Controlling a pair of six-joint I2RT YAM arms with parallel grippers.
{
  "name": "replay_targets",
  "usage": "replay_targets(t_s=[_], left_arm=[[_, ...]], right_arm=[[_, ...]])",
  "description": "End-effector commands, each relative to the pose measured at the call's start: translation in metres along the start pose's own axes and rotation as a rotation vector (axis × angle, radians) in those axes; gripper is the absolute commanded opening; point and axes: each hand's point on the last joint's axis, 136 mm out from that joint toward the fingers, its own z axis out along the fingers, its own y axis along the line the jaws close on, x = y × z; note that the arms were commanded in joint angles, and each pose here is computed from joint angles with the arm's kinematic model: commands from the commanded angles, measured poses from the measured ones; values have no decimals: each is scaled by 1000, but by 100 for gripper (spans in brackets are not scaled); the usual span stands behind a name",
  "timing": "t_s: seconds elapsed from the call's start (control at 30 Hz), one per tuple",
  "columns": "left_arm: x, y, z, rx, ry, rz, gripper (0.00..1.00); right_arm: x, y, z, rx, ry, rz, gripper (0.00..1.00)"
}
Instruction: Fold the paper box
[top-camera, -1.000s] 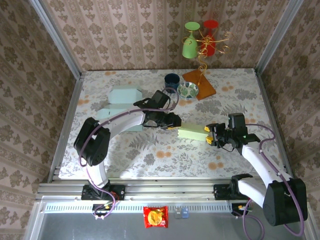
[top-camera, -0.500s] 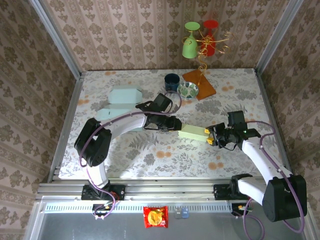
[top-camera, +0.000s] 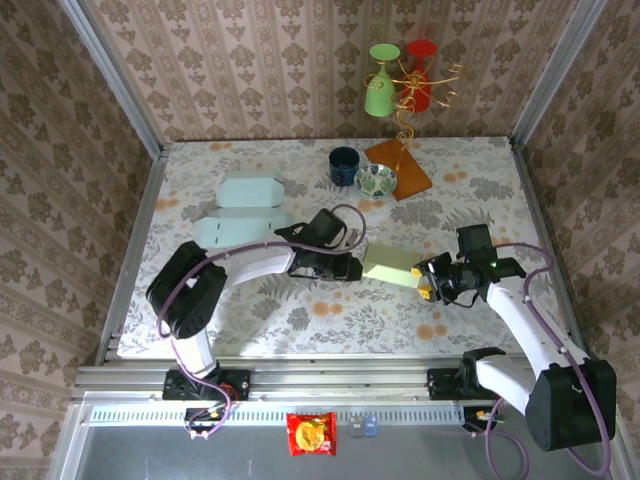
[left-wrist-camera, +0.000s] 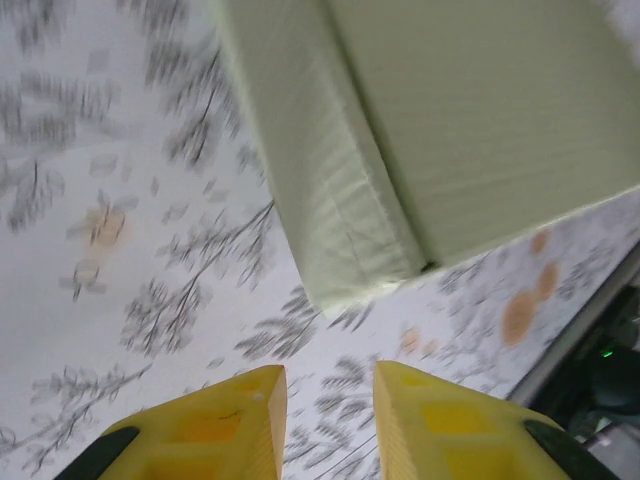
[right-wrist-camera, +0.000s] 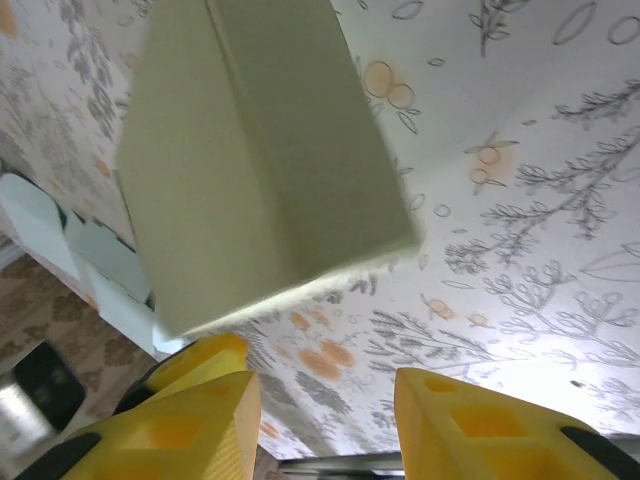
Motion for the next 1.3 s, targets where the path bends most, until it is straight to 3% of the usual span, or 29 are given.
replay_targets(t_s=[0.0,0.17,0.33,0.6,0.93,1.27], left_arm=[[7,10,16,11,11,-28,29],[0,2,7,33,-30,-33,31],[-16,-6,-13,33,-74,-58,40],[-31,-3,-7,1,-53,-92,44],[-32,-8,21,-13,19,-79,37],[-46,-50,60,80,18,-89,24]], right_arm=[[13,-17,-3,41,51,-30,42],[14,-19,0,19,60,-68,42],[1,-13,-19,85,-39,-248,49],[-5,-6,-23,144,-37,-368,56],[-5,9,-36,139,-53,-413,57],[-7,11,-39,124,-71,-415,56]])
